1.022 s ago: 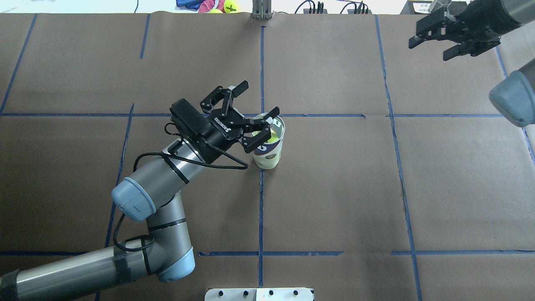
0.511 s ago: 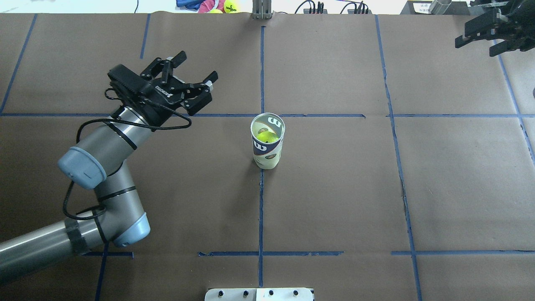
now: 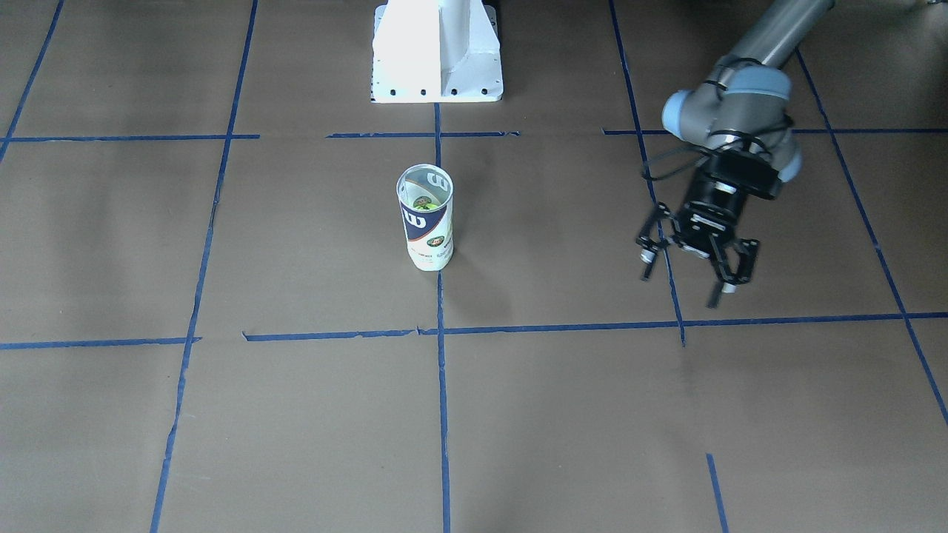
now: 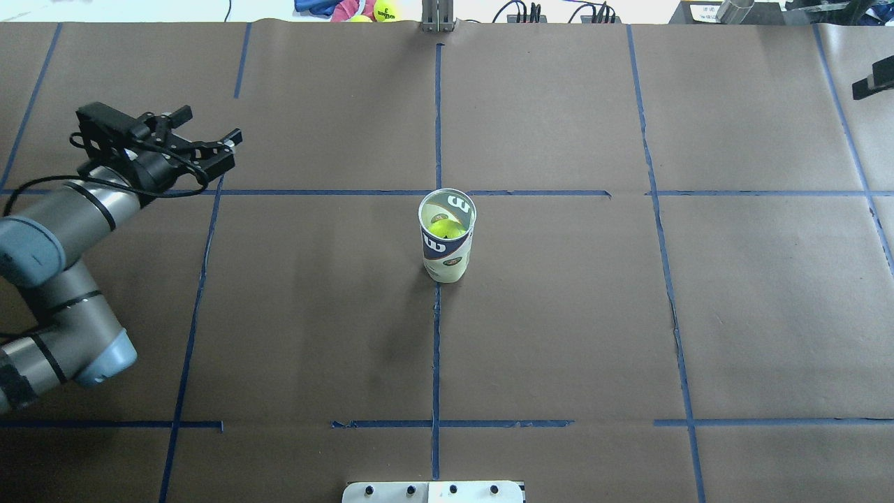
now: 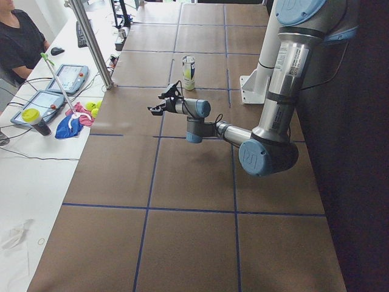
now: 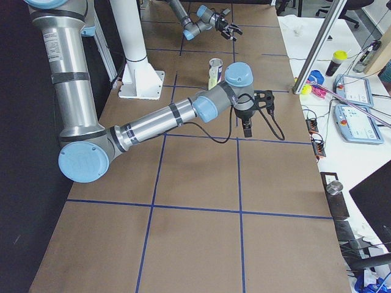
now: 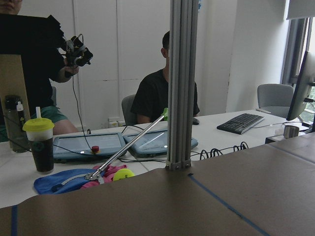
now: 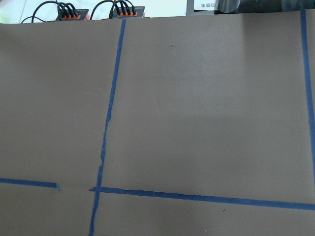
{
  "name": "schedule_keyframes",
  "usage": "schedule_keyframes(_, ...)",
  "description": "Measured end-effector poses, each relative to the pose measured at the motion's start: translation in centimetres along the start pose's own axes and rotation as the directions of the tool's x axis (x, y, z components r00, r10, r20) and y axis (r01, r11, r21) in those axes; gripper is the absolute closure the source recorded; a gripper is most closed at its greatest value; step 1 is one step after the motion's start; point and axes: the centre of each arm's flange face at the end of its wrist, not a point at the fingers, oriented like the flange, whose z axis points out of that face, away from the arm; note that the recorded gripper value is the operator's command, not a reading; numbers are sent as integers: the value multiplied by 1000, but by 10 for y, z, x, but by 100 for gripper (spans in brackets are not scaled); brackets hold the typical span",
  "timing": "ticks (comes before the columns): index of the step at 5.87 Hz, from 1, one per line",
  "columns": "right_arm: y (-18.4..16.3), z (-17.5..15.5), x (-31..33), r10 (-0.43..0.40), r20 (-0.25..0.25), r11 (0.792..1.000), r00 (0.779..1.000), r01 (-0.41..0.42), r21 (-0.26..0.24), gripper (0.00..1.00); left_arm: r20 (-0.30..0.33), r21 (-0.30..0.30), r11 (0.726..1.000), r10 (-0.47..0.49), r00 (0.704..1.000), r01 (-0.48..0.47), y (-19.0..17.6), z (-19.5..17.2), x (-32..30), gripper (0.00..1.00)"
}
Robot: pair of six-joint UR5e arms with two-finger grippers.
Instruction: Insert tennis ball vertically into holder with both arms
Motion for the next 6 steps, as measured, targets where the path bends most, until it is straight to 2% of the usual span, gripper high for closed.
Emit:
schedule_keyframes(1,11,2,18,-16,-15,1000,1000,16,-13,1,59,-148,989,-6,998,15,-7,-2,-60,0)
schedule_keyframes(2,19,6,29,-17,-25,999,1000,16,-28,1,119,-301,952,-23,993,58,-11,-6,-113,1)
schedule_keyframes(3,24,9,37,-9,-32,999,999,8,-41,1,171,-445,887,-54,984,126,-18,-15,-159,1)
schedule_keyframes(4,33,14,47,-5,-39,998,999,2,-57,1,208,-562,806,-82,975,188,-27,-29,-201,0)
schedule_keyframes(5,46,18,60,-14,-46,997,999,10,-77,0,245,-635,730,-119,962,252,-37,-45,-235,0)
schedule_keyframes(6,60,23,73,-30,-53,995,998,24,-100,0,273,-683,656,-177,945,321,-48,-63,-263,0)
